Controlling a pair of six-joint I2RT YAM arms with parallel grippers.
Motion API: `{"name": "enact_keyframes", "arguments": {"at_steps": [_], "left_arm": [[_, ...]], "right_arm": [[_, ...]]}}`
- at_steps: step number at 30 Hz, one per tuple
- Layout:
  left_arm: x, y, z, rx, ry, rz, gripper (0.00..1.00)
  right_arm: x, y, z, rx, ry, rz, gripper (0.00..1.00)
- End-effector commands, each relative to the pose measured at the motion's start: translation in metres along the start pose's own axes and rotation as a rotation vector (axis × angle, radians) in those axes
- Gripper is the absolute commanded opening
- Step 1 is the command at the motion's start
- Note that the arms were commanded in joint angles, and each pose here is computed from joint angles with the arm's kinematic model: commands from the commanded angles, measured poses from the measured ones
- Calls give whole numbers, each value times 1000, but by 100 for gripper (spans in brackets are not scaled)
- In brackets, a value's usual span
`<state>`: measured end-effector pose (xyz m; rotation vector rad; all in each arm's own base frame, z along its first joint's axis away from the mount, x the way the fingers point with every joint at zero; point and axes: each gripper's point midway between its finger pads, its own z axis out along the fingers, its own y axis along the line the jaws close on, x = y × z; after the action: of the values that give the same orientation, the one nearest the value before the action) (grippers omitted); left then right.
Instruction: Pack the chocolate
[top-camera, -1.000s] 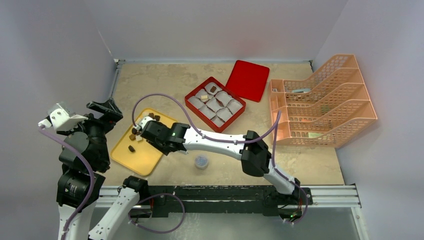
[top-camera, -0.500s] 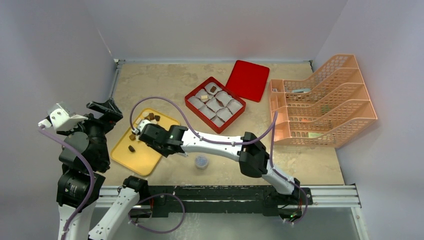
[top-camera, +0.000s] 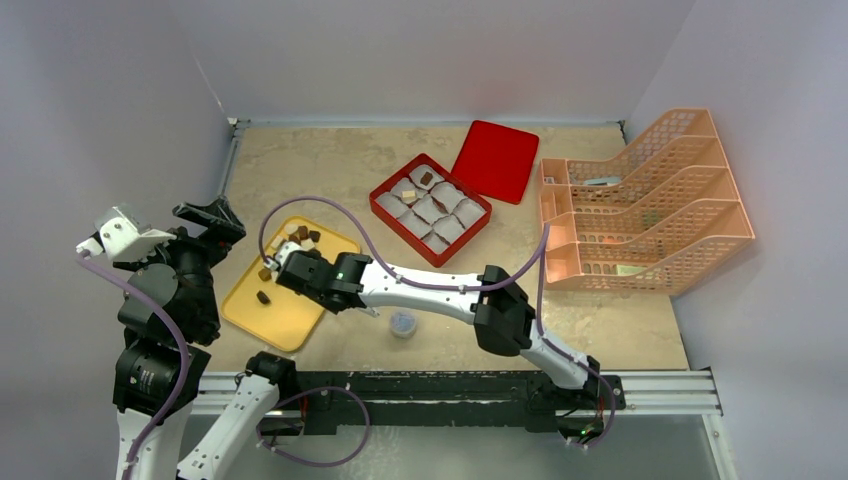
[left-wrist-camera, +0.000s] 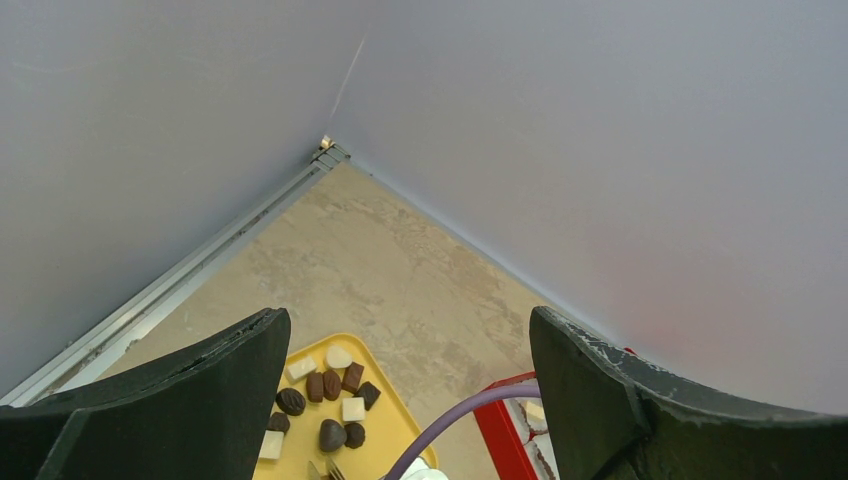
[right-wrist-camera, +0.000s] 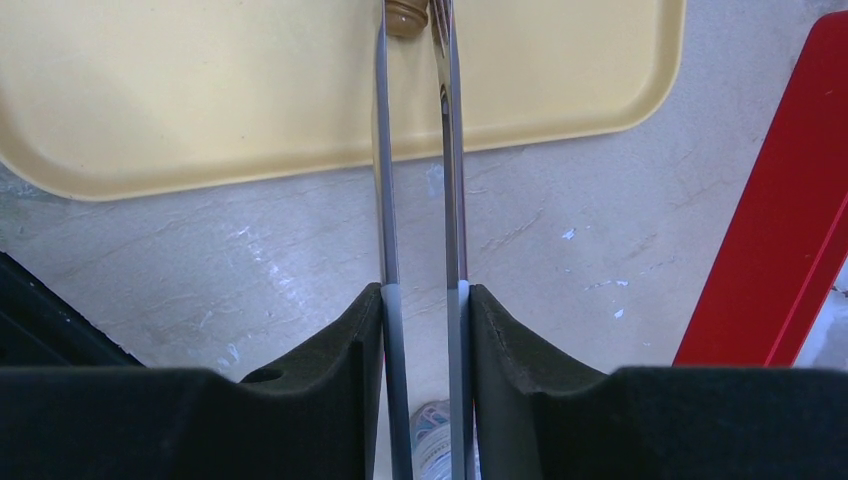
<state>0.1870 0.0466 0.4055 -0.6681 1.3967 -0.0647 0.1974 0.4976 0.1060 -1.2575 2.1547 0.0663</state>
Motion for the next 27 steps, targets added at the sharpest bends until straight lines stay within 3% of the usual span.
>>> {"name": "enact_keyframes", "arguments": {"at_steps": [1,15,27], "left_arm": [[-8,-3,1,2,-28,-20,89],[10,-2,7,0,-1,-11,89],[52,-2,18,11,77,0,89]], "right_arm": [[-17,-13,-30,9,-58,29,25],[-19,-44,-42,-26,-89,141,21],[-18,-115,-62,29,-135,279,20]]}}
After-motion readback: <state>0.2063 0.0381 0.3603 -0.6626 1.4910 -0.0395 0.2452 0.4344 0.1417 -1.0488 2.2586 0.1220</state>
